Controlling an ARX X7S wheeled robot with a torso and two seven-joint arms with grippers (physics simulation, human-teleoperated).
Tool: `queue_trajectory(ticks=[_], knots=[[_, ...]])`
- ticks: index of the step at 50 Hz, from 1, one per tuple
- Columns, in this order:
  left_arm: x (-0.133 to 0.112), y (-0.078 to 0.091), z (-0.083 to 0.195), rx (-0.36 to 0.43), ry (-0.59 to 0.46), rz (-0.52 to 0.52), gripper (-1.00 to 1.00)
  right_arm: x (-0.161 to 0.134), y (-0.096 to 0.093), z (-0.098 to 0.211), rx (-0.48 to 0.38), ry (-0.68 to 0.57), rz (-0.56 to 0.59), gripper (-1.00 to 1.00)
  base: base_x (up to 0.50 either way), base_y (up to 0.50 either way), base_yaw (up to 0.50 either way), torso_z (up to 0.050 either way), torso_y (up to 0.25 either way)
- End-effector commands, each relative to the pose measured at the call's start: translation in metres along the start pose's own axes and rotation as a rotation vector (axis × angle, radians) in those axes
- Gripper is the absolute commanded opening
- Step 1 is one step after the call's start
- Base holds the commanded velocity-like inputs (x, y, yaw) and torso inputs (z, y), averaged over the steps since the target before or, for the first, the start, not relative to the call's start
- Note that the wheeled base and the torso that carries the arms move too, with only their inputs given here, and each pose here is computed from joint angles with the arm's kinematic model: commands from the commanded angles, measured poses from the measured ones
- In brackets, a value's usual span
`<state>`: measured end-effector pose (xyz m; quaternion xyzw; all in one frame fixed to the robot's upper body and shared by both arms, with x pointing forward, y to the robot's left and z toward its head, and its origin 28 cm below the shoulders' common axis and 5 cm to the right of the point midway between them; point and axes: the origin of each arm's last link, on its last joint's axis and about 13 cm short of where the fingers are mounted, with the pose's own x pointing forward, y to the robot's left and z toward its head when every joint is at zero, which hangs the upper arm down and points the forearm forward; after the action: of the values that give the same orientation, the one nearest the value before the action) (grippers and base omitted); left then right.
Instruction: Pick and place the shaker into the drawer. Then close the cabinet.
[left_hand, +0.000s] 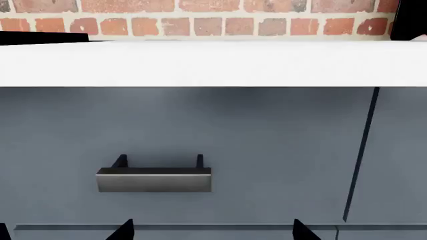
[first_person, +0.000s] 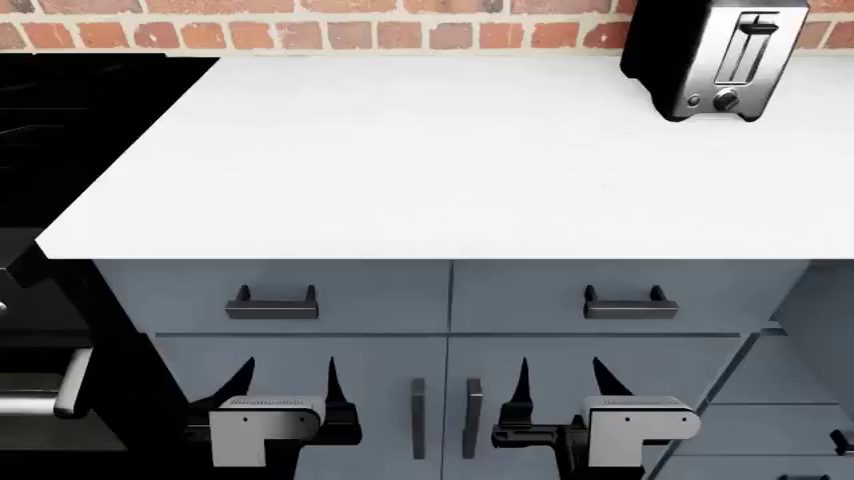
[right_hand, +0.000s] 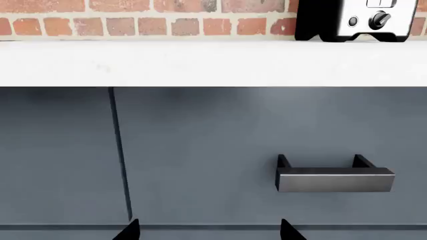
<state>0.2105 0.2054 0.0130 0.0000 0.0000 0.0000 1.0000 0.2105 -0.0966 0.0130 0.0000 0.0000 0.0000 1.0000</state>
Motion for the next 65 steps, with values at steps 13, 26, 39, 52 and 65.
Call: queue_trajectory(ticks=[13, 26, 39, 52, 65], knots=[[0.001, 0.001, -0.004, -0.025, 0.007, -0.017, 1.0, 0.003, 0.001, -0.002, 0.02, 0.033, 0.023, 1.0, 0.0, 0.41, 0.0, 0.0, 0.0], [0.001, 0.0, -0.007, -0.026, 0.01, -0.021, 1.0, 0.004, 0.001, -0.003, 0.022, 0.059, 0.031, 1.0, 0.0, 0.5, 0.0, 0.0, 0.0], [0.001, 0.0, -0.008, -0.023, 0.01, -0.023, 1.0, 0.004, 0.002, -0.003, 0.019, 0.068, 0.037, 1.0, 0.0, 0.5, 0.0, 0.0, 0.0], [0.027, 0.005, 0.073, -0.064, -0.062, 0.009, 1.0, 0.031, -0.001, 0.08, -0.01, -0.042, 0.04, 1.0, 0.0, 0.43, 0.0, 0.0, 0.0], [0.07, -0.016, 0.521, -0.208, -0.551, -0.061, 1.0, 0.077, 0.0, 0.538, -0.23, -0.528, 0.064, 1.0, 0.0, 0.0, 0.0, 0.0, 0.0]])
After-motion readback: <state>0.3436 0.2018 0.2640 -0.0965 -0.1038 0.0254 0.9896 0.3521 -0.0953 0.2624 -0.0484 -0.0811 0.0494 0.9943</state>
